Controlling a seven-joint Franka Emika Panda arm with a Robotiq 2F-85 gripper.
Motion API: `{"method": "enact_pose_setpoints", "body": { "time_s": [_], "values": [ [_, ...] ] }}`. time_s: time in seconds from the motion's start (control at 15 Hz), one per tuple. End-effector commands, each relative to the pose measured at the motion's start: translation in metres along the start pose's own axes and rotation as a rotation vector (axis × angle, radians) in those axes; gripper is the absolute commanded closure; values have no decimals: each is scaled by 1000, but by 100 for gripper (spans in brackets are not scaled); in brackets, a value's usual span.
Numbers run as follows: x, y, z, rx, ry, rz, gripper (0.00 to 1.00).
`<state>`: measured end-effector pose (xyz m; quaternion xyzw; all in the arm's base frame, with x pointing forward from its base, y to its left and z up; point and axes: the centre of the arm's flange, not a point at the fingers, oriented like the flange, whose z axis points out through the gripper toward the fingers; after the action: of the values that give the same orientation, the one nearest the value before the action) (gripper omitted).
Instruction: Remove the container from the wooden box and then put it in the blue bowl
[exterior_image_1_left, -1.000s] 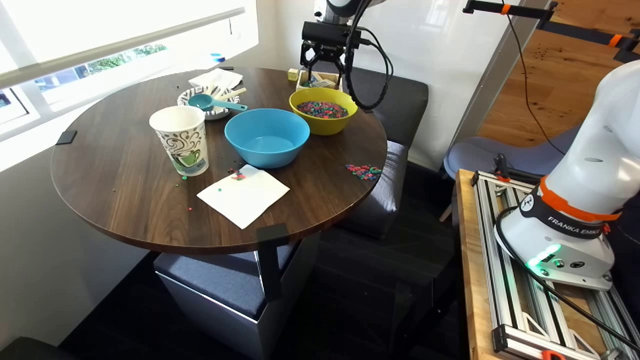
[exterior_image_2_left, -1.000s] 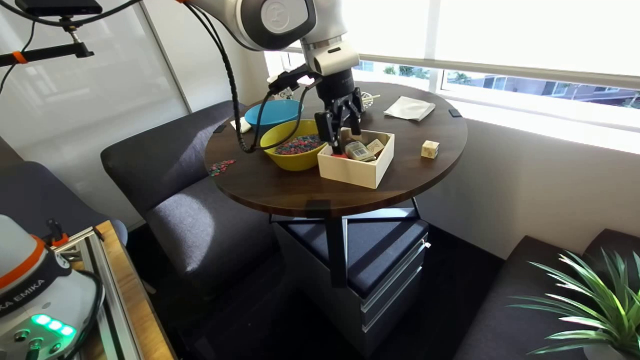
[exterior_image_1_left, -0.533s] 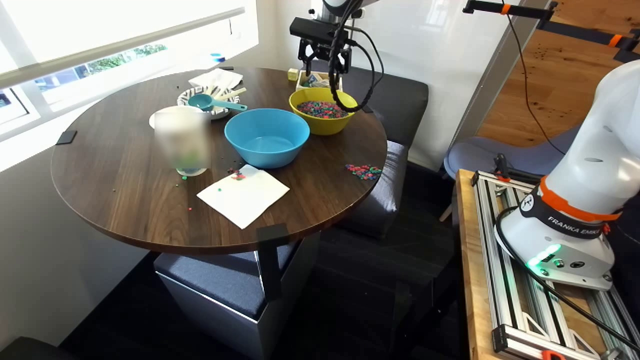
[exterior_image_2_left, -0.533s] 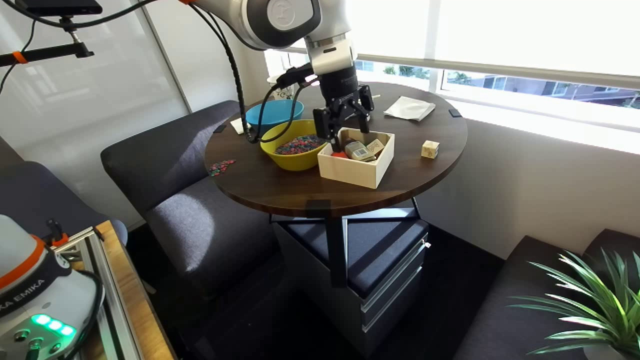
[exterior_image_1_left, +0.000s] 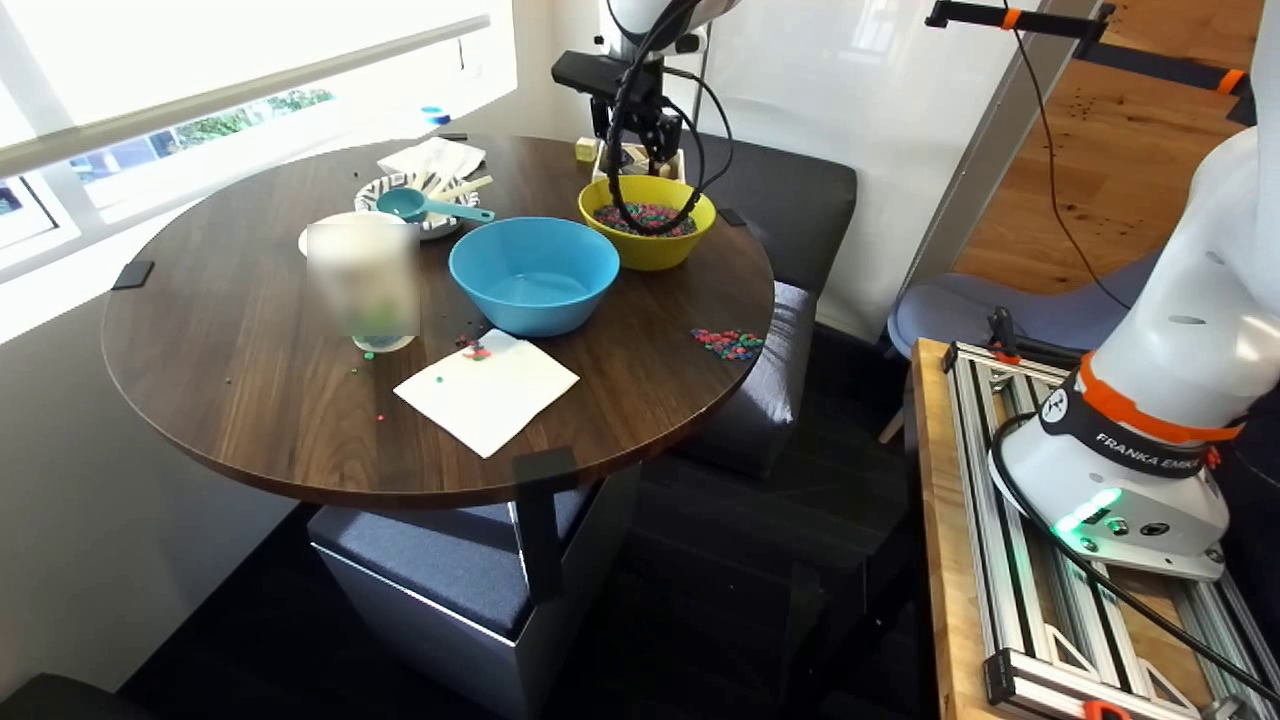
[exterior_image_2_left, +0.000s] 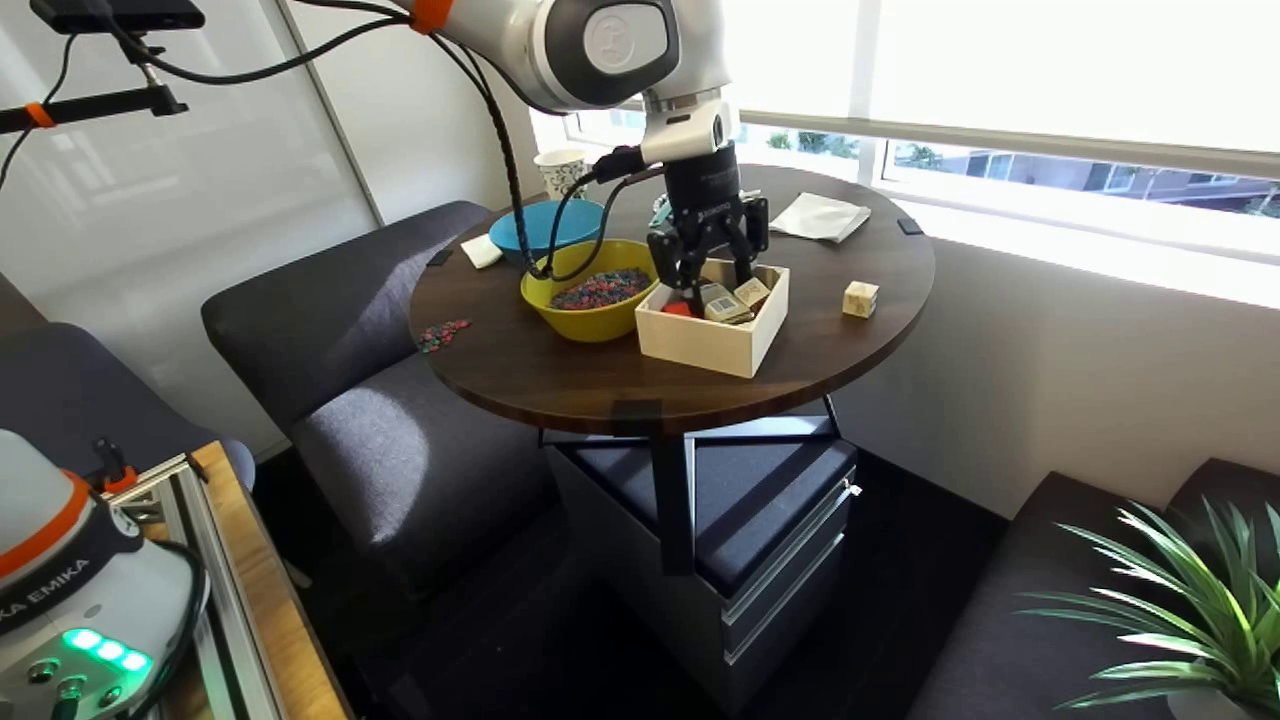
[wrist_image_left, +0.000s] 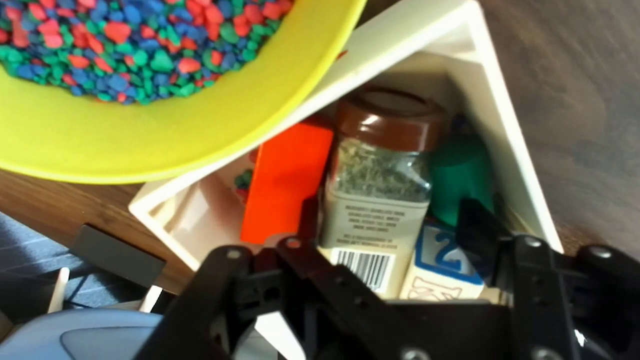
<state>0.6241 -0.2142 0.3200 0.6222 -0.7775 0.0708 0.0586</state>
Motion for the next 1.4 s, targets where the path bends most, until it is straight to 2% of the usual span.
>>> {"method": "enact_pose_setpoints", "body": {
  "time_s": [0.0,0.2,0.33,0.67,0.87,1.07,1.33],
  "values": [
    [-5,-20,8,-52,17,36,53],
    [-5,-21,5,-80,21,37,60],
    [0,-18,-7,-92,6,29,77],
    [13,-2,-49,-40,-5,11,77],
    [9,6,-80,2,-26,-37,77],
    [-4,21,-111,37,-46,-149,77],
    [-54,52,-135,23,-88,-387,77]
  ]
}}
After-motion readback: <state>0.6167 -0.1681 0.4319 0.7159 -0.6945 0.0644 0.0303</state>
